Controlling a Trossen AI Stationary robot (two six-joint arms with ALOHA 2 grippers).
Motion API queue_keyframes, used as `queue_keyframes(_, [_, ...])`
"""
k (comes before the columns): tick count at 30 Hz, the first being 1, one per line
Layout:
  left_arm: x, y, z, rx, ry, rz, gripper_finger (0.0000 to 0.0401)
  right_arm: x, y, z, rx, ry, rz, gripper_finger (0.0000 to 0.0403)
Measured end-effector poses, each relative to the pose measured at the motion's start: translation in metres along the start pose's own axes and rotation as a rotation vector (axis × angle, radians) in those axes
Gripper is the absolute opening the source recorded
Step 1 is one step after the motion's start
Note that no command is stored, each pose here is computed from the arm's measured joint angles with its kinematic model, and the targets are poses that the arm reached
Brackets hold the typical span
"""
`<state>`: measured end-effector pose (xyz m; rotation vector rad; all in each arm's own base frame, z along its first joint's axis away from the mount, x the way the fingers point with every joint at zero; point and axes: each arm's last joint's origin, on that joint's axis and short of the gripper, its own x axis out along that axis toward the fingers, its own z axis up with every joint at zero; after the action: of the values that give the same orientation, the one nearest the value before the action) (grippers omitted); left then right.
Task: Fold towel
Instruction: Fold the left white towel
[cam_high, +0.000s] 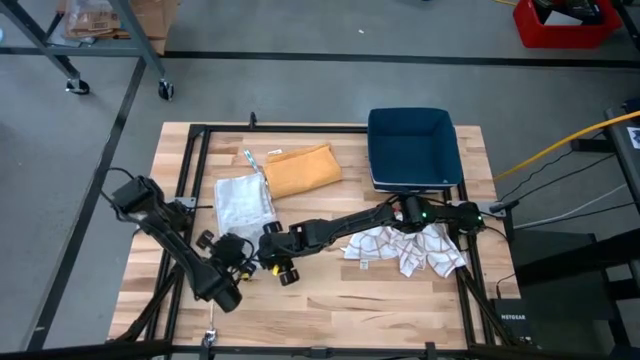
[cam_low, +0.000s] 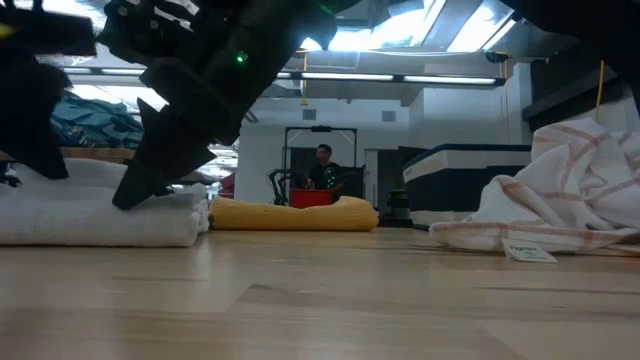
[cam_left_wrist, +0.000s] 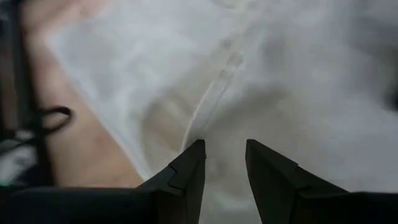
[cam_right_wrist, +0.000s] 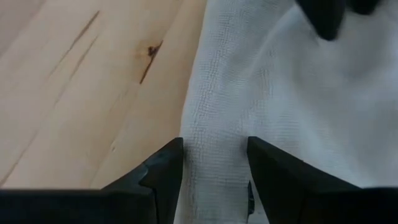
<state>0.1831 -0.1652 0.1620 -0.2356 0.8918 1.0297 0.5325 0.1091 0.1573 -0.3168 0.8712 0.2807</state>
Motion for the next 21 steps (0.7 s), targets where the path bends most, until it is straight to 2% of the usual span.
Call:
queue_keyframes(5, [0.016,0.003,0.002,0.087,-0.032,0.181,0.0107,0.000,0.001,-0.001,0.000,0.005,0.009,0.0182])
queue_keyframes(9, [0.029,0.008,0.002,0.118,-0.040,0.263,0.0107,0.000,0.001,-0.001,0.000,0.009,0.009,0.0182])
queue_keyframes(15, [0.036,0.016,0.001,0.035,-0.049,0.304,0.0107,0.000,0.001,-0.003,0.026,0.028,0.006,0.0182])
queue_keyframes(21, [0.004,0.025,0.019,0.023,-0.062,0.253,0.0107,-0.006,-0.002,0.001,0.027,0.030,-0.066,0.0182])
